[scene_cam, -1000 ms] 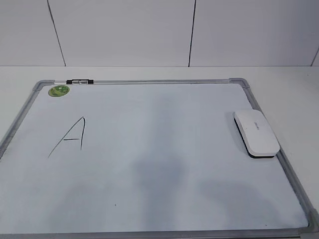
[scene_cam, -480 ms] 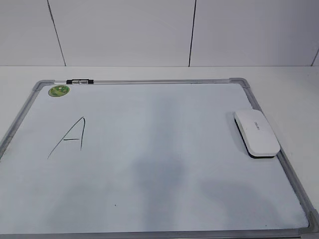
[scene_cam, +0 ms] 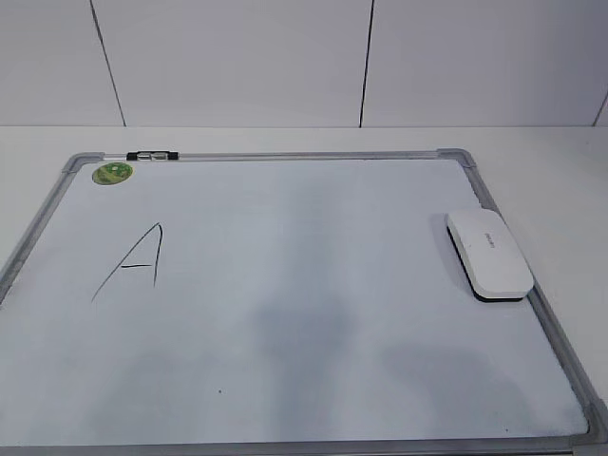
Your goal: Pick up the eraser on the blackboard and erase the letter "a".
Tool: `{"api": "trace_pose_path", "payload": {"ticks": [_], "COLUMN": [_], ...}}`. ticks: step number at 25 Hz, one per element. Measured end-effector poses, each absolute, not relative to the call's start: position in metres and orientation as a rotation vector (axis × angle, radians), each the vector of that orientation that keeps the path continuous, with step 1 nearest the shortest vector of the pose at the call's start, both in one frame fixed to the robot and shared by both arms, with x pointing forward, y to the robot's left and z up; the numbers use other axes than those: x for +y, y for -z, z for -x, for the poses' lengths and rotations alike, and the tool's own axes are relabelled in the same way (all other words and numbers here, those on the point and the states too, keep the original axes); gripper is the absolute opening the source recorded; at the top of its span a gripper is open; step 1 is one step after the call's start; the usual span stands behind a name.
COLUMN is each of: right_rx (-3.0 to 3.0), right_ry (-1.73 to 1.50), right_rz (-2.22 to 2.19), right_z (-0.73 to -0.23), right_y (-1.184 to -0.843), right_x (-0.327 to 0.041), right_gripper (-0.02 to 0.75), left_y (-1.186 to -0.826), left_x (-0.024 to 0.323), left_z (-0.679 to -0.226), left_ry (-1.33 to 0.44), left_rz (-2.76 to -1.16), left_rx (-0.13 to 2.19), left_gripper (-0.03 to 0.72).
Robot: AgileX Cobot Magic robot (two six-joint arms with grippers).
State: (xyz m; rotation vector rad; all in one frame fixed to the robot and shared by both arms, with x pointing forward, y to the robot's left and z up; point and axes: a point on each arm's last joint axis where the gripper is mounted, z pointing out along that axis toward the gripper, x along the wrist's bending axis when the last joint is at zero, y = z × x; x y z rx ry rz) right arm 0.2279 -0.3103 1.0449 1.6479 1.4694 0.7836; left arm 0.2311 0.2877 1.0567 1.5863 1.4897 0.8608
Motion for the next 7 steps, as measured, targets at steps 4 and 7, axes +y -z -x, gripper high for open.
{"api": "trace_pose_path", "payload": {"ticks": [4, 7], "right_rx": [1.469, 1.469], "right_ry": [-0.784, -0.784], "right_rz": [-1.648, -1.648], "right_z": [-0.2279, -0.2279], "right_y": [-1.0449, -1.0449], "right_x": [-0.3103, -0.3103], "right_gripper": [0.589, 0.589], "left_y": [-1.0567, -1.0567], "left_x": [0.2877, 0.2877], "left_z": [-0.2311, -0.2311], "left_ry": [-0.861, -0.861], "left_rz": [-1.586, -1.586], "left_rx": [1.490, 1.490], "left_gripper": [0.389, 0.389]}}
